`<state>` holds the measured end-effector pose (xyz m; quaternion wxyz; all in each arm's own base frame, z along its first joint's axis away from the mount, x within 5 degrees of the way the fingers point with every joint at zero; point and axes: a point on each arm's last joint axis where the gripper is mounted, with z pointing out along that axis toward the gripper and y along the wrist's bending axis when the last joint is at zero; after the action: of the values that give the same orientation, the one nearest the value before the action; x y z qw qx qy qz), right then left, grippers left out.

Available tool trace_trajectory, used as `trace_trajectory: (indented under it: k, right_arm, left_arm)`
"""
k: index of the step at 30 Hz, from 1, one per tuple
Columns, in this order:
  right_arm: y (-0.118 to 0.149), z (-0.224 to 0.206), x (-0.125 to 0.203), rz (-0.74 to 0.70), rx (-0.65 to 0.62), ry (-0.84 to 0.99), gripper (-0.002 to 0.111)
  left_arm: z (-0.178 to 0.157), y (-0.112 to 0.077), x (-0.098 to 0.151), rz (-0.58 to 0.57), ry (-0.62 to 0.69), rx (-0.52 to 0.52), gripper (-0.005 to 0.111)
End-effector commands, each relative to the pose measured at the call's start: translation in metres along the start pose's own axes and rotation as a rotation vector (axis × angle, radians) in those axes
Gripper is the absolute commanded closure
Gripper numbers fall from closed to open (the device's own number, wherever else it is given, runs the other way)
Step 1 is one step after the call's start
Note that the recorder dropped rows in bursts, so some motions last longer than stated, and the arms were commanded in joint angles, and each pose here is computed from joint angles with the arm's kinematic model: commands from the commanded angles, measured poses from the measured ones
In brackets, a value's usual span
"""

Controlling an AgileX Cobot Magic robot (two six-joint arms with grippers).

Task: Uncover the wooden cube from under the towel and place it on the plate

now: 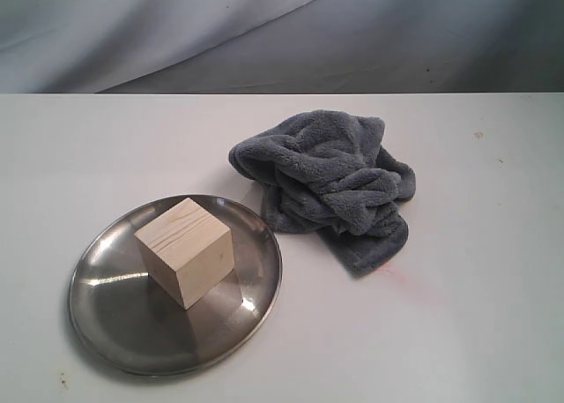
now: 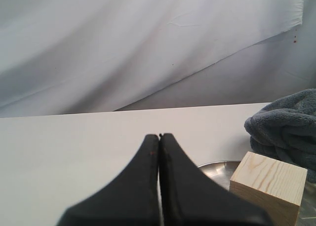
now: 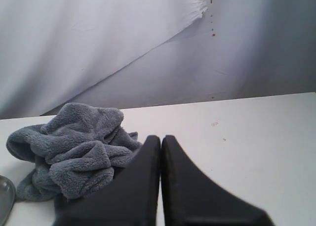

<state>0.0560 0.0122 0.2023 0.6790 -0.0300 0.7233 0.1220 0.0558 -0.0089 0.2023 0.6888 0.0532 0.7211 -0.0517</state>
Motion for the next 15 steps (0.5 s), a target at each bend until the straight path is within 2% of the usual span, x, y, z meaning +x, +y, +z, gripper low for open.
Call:
trace_trajectory:
  k: [1,15]
  right_arm:
    - [-0.0007,-0.0009,0.0021,-0.021,0.009,0.007,0.108]
    - [0.0004,-0.0009,0.0016,-0.087,-0.003,0.001,0.108]
  left_arm:
    - [-0.0001,-0.0003,0.001,-0.004,-0.003,0.005,0.107]
    - [-0.0001,-0.0003,0.001,-0.004,-0.003,0.005,0.107]
